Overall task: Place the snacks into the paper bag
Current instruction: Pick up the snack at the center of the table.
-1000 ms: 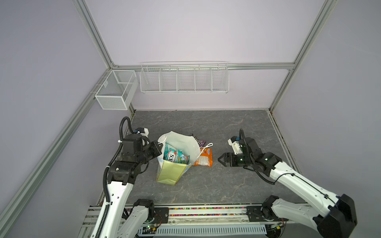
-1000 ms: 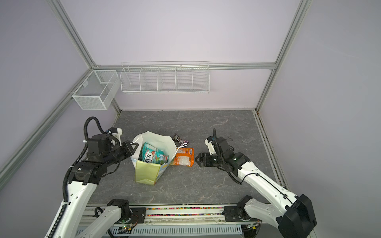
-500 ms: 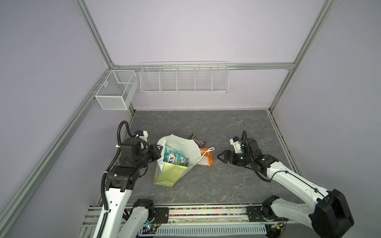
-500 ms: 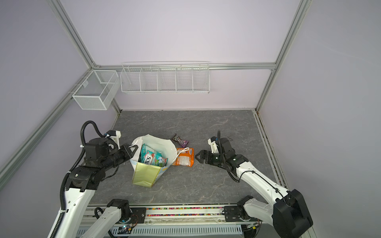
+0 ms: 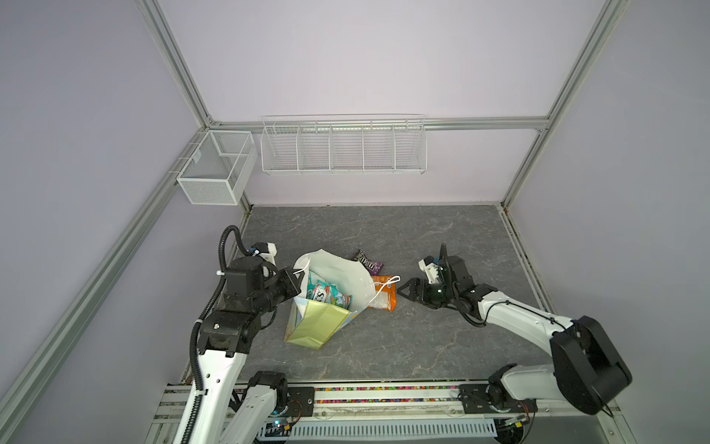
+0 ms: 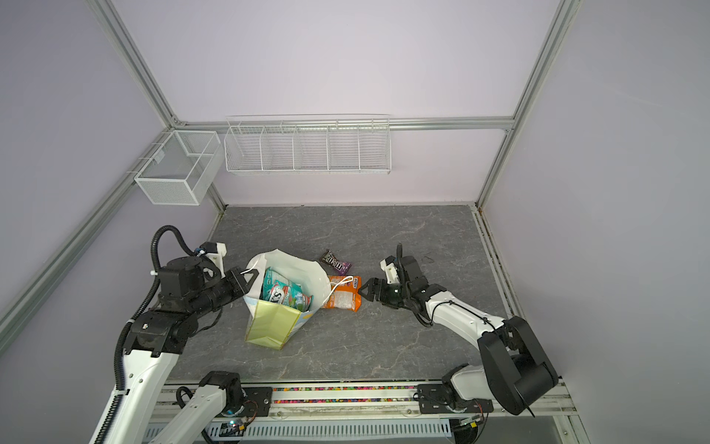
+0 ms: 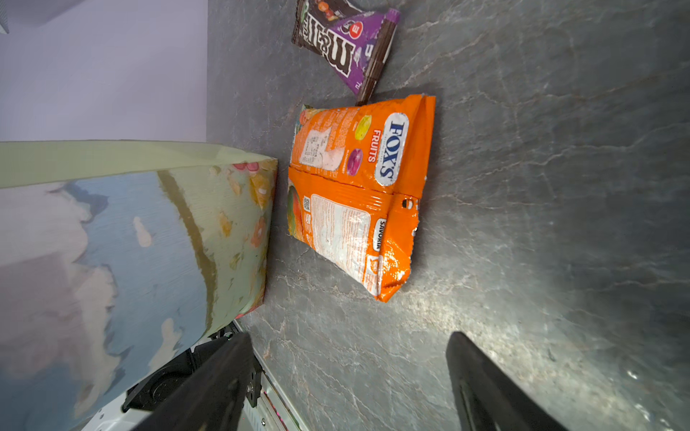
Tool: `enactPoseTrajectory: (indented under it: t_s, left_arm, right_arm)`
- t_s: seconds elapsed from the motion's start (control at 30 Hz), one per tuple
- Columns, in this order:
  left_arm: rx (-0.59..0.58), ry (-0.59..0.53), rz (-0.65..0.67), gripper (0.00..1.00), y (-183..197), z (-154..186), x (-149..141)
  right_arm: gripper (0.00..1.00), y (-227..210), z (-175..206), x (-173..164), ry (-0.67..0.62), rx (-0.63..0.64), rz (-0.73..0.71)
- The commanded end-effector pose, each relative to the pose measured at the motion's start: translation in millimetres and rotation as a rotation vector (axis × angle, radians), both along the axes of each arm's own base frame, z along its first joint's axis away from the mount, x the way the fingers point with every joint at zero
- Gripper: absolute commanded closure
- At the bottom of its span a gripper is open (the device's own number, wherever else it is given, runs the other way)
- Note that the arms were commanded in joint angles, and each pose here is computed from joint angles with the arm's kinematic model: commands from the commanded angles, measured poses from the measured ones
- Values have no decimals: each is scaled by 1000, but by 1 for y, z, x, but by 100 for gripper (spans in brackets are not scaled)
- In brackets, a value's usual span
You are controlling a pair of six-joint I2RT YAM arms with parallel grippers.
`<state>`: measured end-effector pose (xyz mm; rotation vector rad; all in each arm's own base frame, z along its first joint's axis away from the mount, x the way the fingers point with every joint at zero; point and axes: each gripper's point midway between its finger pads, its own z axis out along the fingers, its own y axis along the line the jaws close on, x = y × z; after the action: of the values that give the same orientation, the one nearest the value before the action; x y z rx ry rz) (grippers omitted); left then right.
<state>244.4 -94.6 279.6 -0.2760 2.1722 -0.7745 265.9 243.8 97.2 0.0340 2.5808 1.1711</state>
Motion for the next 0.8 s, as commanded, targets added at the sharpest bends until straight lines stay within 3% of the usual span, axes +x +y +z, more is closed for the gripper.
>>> enactPoseTrajectory:
  t_s: [0.0,0.2,0.47,0.77]
  left_arm:
    - [-34,-98,-17,100,-5,23,6]
    - [-37,-105,-15,100,-5,25,6]
    - [-37,-103,-15,100,-4,23,5]
    - [-37,-102,-16,100,-5,23,4]
  right_arm:
    - [18,3,-9,1,20,29,-6]
    - [22,2,-25,2,47,20,-11]
    - [37,9,-40,4,79,60,-8]
    - [38,16,-56,4,107,85,-6]
